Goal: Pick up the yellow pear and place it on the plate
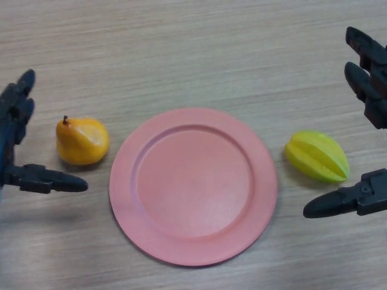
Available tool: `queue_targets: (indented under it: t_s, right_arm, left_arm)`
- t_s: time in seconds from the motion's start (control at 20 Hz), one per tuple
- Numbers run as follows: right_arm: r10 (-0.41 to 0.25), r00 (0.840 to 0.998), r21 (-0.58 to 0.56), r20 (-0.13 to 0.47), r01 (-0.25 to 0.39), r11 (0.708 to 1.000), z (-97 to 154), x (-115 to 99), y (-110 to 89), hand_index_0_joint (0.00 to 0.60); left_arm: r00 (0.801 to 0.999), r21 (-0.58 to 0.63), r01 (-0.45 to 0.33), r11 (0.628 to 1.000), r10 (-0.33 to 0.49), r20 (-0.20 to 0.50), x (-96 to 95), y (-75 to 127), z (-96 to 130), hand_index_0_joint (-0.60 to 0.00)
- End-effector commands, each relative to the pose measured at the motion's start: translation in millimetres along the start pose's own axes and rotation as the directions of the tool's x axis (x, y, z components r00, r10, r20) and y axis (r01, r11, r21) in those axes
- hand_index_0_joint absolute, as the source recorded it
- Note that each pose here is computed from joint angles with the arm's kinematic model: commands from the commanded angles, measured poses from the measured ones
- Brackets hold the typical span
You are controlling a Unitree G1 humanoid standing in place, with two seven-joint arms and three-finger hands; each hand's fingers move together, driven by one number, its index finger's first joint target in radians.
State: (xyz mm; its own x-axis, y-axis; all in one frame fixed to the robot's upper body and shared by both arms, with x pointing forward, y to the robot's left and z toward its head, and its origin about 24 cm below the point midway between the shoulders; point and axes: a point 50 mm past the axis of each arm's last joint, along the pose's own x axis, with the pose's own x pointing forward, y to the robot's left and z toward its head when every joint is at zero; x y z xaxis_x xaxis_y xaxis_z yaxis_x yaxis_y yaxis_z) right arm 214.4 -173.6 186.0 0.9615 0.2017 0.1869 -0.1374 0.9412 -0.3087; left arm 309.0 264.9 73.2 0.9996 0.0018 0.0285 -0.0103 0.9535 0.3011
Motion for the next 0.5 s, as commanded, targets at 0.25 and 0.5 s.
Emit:
queue_targets:
  t_s: [0.25, 0.5]
  right_arm:
    - [-0.108, 0.980, -0.026, 0.165, 0.114, 0.993, 30, -12, -18.3, 0.000]
    - [-0.103, 0.982, -0.033, 0.156, 0.109, 0.993, 30, -14, -19.4, 0.000]
  left_arm:
    - [0.962, -0.091, -0.141, 0.986, 0.158, 0.225, 16.7, 22, 36, 0.000]
    - [0.967, -0.145, -0.143, 0.979, 0.169, 0.189, 24.5, 16, 25, 0.000]
